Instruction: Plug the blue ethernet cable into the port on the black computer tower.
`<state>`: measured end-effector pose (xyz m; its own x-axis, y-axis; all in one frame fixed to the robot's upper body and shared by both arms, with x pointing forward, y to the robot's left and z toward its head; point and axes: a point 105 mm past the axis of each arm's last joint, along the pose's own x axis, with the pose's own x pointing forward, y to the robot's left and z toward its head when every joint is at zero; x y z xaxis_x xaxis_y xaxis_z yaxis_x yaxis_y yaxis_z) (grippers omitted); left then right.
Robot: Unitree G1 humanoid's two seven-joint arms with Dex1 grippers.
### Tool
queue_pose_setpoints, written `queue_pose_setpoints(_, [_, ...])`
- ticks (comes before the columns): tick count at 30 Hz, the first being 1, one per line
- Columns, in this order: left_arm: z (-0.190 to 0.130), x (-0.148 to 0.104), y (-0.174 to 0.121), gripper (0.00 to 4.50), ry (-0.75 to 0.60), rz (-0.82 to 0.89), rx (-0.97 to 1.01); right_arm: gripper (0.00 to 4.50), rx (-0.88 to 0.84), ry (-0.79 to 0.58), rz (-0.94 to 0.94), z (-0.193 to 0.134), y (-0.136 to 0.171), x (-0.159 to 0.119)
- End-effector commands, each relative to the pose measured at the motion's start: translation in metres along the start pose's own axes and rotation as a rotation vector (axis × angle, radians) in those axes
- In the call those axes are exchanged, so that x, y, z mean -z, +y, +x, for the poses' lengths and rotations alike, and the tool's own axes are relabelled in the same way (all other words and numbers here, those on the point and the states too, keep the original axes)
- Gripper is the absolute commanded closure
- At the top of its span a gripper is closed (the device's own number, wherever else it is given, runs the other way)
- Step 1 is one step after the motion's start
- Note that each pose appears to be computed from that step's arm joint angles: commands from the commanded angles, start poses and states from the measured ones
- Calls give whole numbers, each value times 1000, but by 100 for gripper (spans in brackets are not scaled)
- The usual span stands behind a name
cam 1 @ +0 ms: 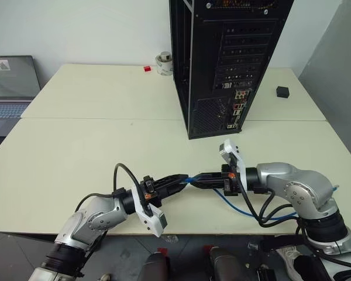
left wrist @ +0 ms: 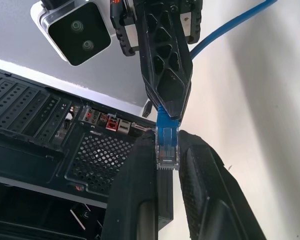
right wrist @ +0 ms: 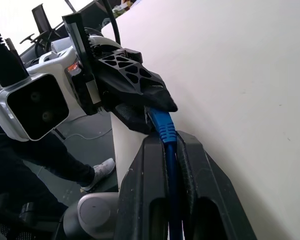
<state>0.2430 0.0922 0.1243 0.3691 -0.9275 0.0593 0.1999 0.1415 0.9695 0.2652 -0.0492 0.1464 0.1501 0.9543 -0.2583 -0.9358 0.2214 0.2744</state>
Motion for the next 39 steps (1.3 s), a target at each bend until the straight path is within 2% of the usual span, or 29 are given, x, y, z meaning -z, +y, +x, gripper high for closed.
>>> queue_pose_setpoints(1, [2, -6, 7, 271, -32, -37, -13, 450, -15, -22, -32, -3, 3, -10])
queue_pose_setpoints(5, [1, -3, 7, 185, -13, -78, -2, 450, 0, -21, -35, -6, 1, -10])
queue_pose_setpoints(15, [-4, 16, 17, 10, 109, -274, -73, 450, 127, -76, -67, -27, -16, -21])
queue_pose_setpoints(21, [8, 31, 30, 10, 213, -569, -201, 450, 388, -129, -149, -61, -45, -33])
queue_pose_setpoints(24, [21, 39, 37, 10, 265, -750, -269, 450, 570, -150, -208, -75, -61, -39])
queue_pose_setpoints(29, [42, 49, 44, 10, 337, -960, -332, 450, 900, -181, -320, -94, -82, -48])
queue_pose_setpoints(32, [53, 52, 48, 10, 360, -1027, -350, 450, 1023, -213, -359, -96, -86, -52])
queue_pose_setpoints(39, [81, 52, 53, 10, 405, -1104, -314, 450, 1188, -350, -240, -91, -89, -57])
